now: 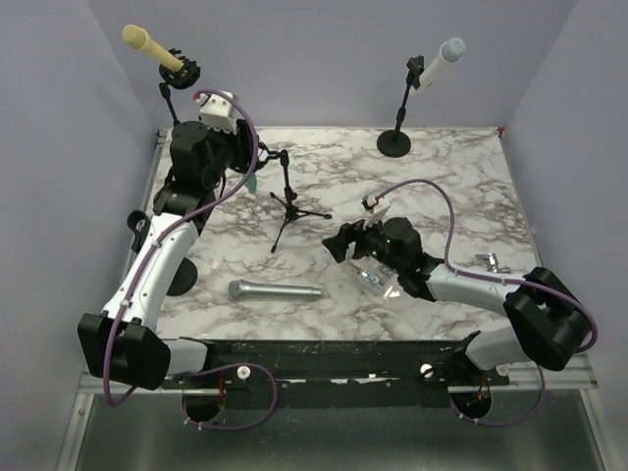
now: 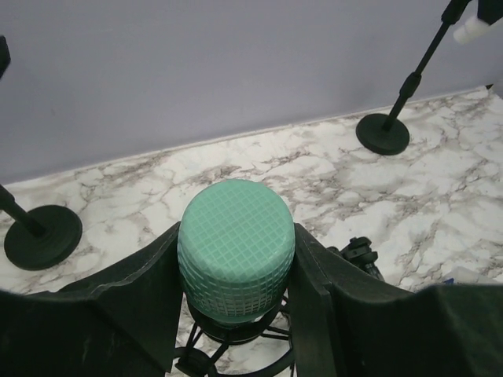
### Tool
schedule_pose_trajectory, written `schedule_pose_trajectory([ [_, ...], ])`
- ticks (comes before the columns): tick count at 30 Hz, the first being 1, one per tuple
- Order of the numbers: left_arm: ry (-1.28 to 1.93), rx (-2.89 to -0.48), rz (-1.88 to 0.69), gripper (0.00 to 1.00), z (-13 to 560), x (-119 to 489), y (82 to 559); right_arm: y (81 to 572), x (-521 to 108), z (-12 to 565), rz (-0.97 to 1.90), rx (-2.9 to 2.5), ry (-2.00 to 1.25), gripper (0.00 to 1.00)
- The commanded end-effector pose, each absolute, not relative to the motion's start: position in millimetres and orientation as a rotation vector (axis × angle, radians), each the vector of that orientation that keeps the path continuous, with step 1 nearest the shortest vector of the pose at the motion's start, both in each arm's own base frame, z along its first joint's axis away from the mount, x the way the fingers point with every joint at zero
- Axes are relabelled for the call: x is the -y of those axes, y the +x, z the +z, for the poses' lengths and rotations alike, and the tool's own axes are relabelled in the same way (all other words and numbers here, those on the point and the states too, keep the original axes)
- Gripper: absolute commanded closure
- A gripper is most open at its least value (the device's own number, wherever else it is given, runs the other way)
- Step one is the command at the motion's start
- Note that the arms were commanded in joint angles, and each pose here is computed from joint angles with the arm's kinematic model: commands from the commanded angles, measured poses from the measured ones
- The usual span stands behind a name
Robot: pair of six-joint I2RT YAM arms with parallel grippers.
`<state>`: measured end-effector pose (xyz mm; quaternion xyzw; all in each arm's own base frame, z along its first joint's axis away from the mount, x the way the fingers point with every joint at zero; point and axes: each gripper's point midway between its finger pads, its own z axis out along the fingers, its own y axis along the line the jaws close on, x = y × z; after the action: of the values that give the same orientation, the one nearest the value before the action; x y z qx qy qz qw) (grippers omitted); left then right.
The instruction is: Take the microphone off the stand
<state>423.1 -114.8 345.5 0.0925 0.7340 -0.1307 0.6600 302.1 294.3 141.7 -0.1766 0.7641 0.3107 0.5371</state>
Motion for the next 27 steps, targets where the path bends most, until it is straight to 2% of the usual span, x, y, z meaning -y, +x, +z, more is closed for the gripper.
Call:
schedule_pose_trajectory([
  [1, 0.246, -1.59, -0.307, 1.0, 391.5, 117.9, 413.0, 301.5, -293.4, 152.0, 0.739, -1.773, -0.422, 0.09],
  [9, 0.221, -1.47, -0.287, 1.0, 464.1, 107.0, 385.5, 301.6, -293.5, 151.3, 0.738, -1.774, -0.424, 0.09],
  [19, 0.118, -1.223, -0.236, 1.0, 564.2, 73.5, 310.8, 301.8, -295.2, 147.1, 0.743, -1.783, -0.426, 0.09],
  [23, -0.076, -1.213, -0.327, 1.0, 562.4, 56.8, 284.6, 302.1, -296.8, 145.5, 0.747, -1.788, -0.431, 0.1],
  [27, -0.231, -1.38, -0.438, 1.0, 517.1, 56.9, 275.5, 302.0, -296.6, 146.6, 0.749, -1.787, -0.429, 0.1],
])
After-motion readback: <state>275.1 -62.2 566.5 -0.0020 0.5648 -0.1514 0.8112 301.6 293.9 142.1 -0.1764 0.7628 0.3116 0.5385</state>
